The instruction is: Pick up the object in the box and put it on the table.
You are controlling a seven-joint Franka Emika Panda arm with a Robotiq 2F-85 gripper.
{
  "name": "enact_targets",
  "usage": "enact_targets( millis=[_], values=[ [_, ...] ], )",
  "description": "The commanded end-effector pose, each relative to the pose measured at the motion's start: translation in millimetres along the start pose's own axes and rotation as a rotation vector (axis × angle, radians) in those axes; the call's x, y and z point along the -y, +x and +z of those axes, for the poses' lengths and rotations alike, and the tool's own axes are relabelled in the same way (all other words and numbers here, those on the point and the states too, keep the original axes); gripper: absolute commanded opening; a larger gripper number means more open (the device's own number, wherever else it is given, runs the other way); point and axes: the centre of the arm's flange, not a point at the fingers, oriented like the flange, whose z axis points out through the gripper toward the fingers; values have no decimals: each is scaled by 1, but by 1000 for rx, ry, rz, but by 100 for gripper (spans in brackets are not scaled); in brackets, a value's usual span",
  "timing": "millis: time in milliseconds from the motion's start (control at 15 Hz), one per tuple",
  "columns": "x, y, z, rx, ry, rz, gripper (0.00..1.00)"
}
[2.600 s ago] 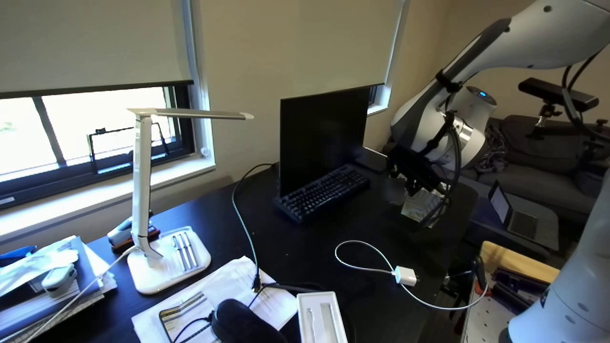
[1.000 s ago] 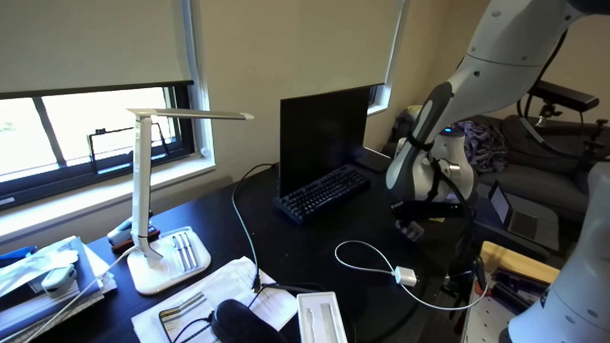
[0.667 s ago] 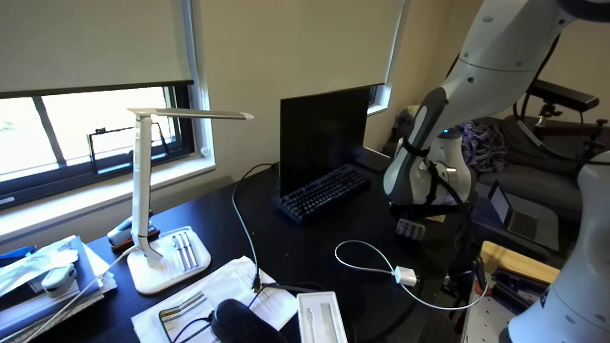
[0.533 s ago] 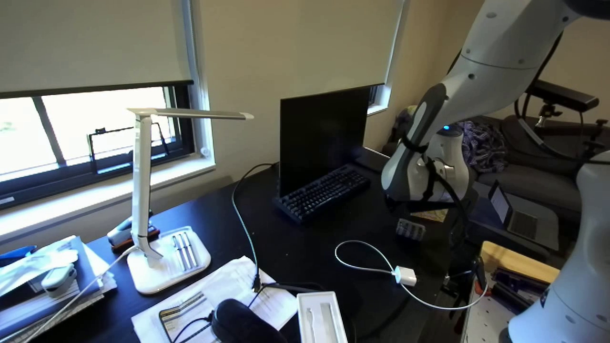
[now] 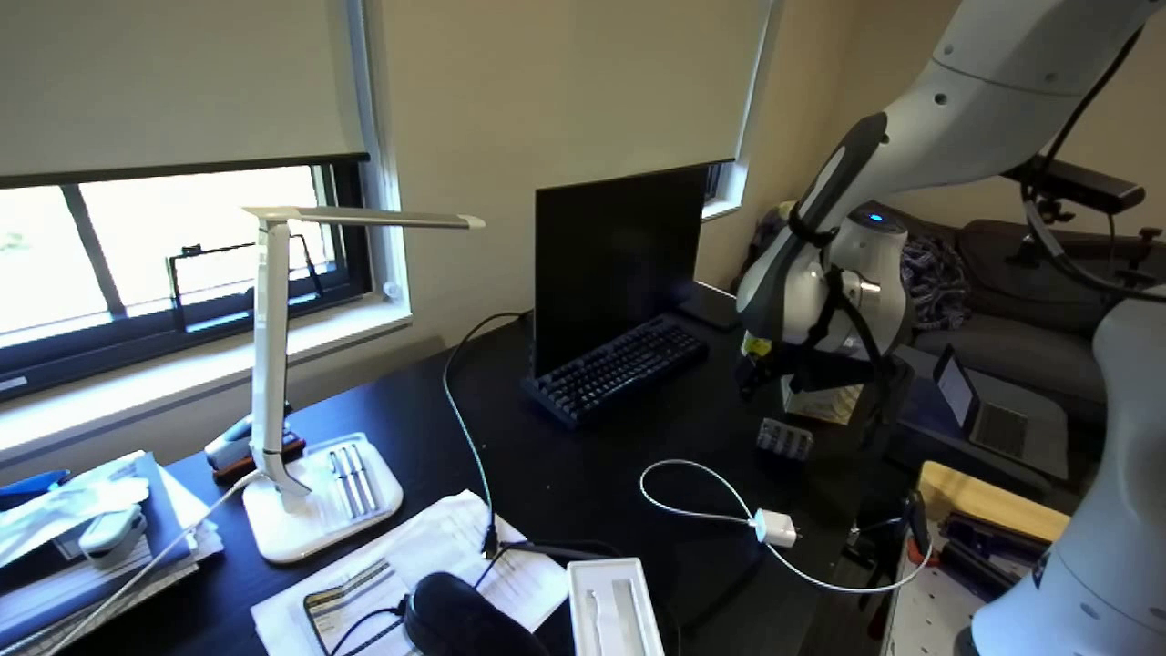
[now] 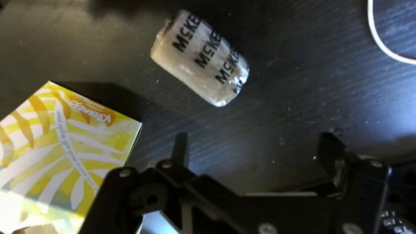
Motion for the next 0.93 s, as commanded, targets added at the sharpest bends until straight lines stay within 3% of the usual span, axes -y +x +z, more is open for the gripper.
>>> enact_targets(
  millis=[0, 400, 600, 733, 867],
  values=[
    [4, -29, -69, 112, 56, -119, 100],
    [31, -38, -66, 239, 144, -245, 100],
    [44, -39, -70, 237, 105, -260, 100],
    [52, -39, -74, 226, 38, -232, 100],
    [58, -37, -79, 288, 0, -235, 100]
  ],
)
